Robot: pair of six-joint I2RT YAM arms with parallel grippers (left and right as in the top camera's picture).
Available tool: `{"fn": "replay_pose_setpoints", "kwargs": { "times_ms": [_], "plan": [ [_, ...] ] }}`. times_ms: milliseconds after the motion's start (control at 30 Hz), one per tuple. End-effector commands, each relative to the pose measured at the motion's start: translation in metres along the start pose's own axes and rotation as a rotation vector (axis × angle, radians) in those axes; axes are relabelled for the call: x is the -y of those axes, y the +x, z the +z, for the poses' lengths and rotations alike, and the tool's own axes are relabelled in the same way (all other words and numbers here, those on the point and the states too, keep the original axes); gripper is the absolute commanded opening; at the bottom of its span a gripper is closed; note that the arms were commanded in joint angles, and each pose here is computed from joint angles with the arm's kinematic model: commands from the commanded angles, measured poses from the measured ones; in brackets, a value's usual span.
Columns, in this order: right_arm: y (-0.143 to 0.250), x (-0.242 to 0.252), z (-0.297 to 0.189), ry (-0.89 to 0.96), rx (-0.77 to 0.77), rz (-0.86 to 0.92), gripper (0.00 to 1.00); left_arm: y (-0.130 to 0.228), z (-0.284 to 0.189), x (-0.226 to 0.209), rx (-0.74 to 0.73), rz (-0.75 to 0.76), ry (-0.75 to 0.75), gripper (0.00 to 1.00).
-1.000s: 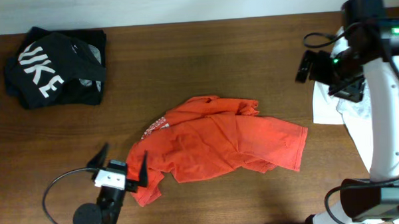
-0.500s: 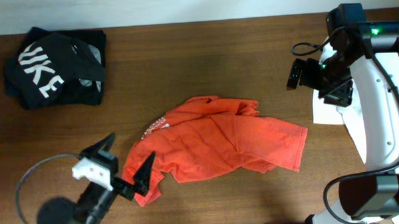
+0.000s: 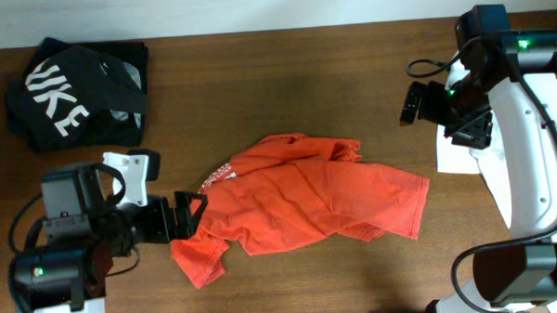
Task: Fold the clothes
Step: 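Grasp the red t-shirt's lower left corner with the left gripper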
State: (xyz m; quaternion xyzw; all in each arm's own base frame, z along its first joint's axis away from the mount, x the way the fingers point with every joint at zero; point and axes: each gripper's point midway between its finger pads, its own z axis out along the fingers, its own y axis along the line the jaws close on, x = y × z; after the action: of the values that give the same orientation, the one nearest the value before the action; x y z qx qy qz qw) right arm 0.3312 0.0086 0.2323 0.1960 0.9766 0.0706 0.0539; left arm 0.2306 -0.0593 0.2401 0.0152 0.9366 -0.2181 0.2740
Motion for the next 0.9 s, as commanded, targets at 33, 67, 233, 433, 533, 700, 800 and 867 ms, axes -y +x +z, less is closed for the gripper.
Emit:
{"fn": "replay_pose_setpoints", "kwargs": {
  "times_ms": [33,67,233,433,533,700,800,867],
  "plan": [
    [0.000,-0.002,0.001,-0.001,-0.002,0.005,0.99,0.045,0.018,-0.039,-0.264,-0.200,-0.301,0.99],
    [0.000,-0.002,0.001,-0.001,-0.002,0.005,0.99,0.057,0.020,-0.048,-0.340,-0.214,-0.384,0.99],
    [0.000,-0.002,0.001,-0.001,-0.001,0.005,0.99,0.088,0.012,-0.065,-0.446,-0.376,-0.584,0.99],
    [0.000,-0.002,0.001,-0.001,-0.002,0.005,0.99,0.140,0.069,-0.063,-0.549,-0.448,-0.428,0.99],
    [0.000,-0.002,0.001,-0.001,-0.002,0.005,0.99,0.171,0.092,-0.078,-0.561,-0.499,-0.450,0.99],
    [0.000,-0.002,0.001,-0.001,-0.002,0.005,0.99,0.174,0.107,-0.087,-0.539,-0.500,-0.455,0.91],
    [0.000,-0.002,0.001,-0.001,-0.002,0.005,0.99,0.176,0.119,-0.092,-0.567,-0.504,-0.466,0.84],
    [0.000,-0.002,0.001,-0.001,-0.001,0.005,0.99,0.181,0.121,-0.098,-0.598,-0.504,-0.499,0.81]
  ]
}}
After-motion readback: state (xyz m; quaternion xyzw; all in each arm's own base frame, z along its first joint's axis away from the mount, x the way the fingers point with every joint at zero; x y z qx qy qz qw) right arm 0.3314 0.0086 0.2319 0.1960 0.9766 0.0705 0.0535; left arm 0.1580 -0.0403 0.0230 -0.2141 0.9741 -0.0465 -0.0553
